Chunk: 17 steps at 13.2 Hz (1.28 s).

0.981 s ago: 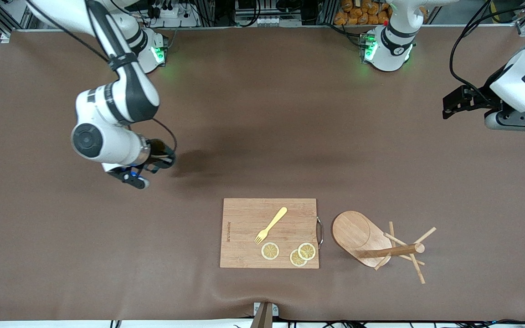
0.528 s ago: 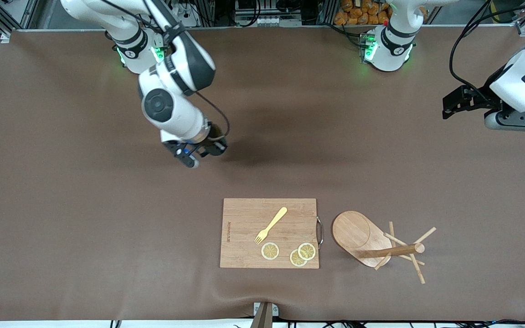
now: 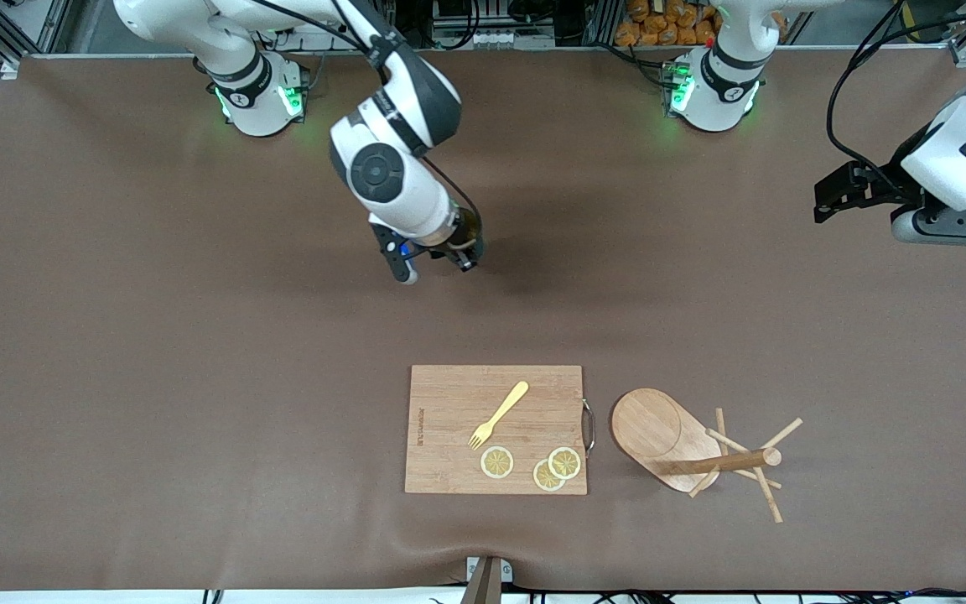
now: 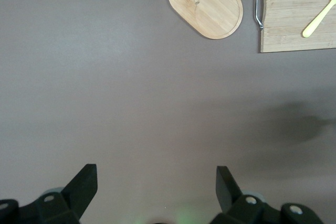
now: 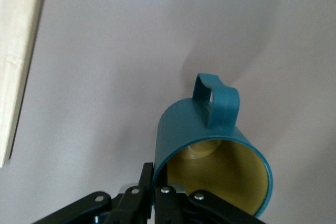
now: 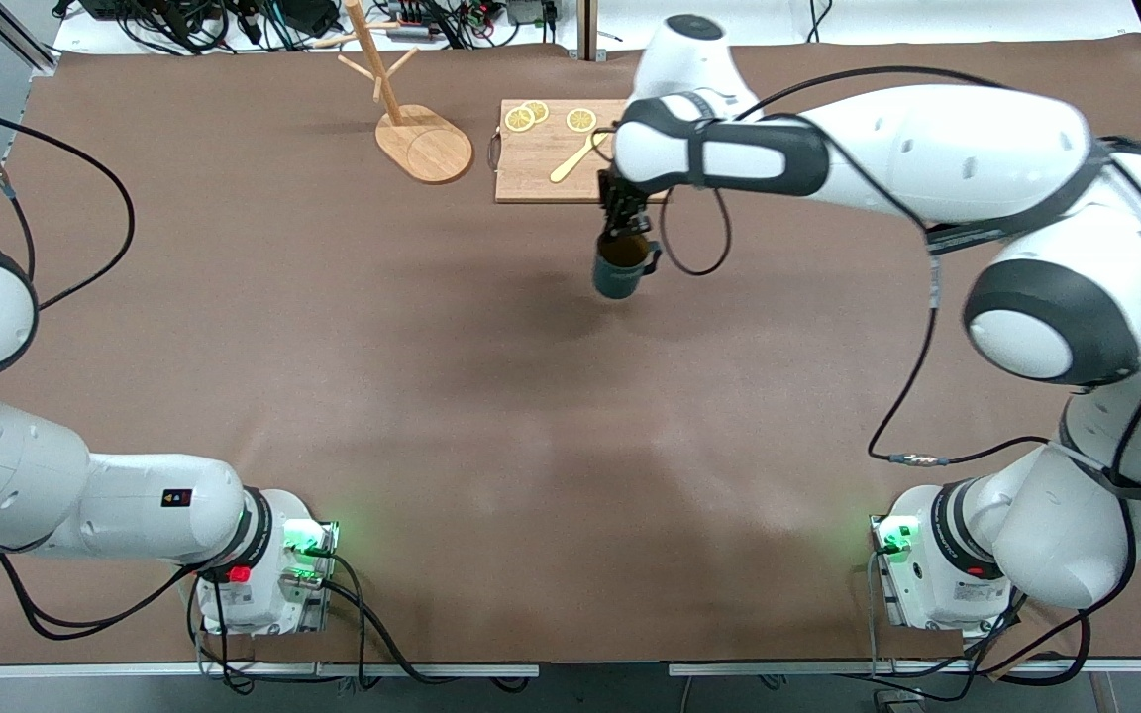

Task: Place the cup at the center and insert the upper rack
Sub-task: 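Carry the teal mug with the right gripper toward the table center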

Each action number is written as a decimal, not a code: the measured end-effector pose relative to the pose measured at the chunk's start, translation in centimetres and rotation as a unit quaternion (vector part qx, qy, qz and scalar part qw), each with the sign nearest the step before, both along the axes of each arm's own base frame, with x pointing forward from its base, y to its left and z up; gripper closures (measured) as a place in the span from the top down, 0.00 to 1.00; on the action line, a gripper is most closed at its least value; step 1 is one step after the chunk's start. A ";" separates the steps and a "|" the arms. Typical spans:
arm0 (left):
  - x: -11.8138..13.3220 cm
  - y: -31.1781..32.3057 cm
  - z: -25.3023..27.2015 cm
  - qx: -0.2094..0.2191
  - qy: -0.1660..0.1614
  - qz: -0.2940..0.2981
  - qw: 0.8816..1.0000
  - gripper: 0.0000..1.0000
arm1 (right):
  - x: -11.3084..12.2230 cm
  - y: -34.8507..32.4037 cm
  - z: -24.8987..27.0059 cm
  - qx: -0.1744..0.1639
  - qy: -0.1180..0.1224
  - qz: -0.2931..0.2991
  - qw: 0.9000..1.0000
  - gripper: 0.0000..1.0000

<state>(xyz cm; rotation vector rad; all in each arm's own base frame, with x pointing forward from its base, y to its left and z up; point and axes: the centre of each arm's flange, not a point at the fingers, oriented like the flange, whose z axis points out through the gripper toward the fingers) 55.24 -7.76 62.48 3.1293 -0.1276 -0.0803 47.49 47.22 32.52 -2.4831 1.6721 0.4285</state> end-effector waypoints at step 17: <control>0.1 -0.3 -0.2 0.000 -0.001 -0.002 1.000 1.00 | -5.0 8.5 -6.9 -0.009 -0.009 -0.034 0.999 0.04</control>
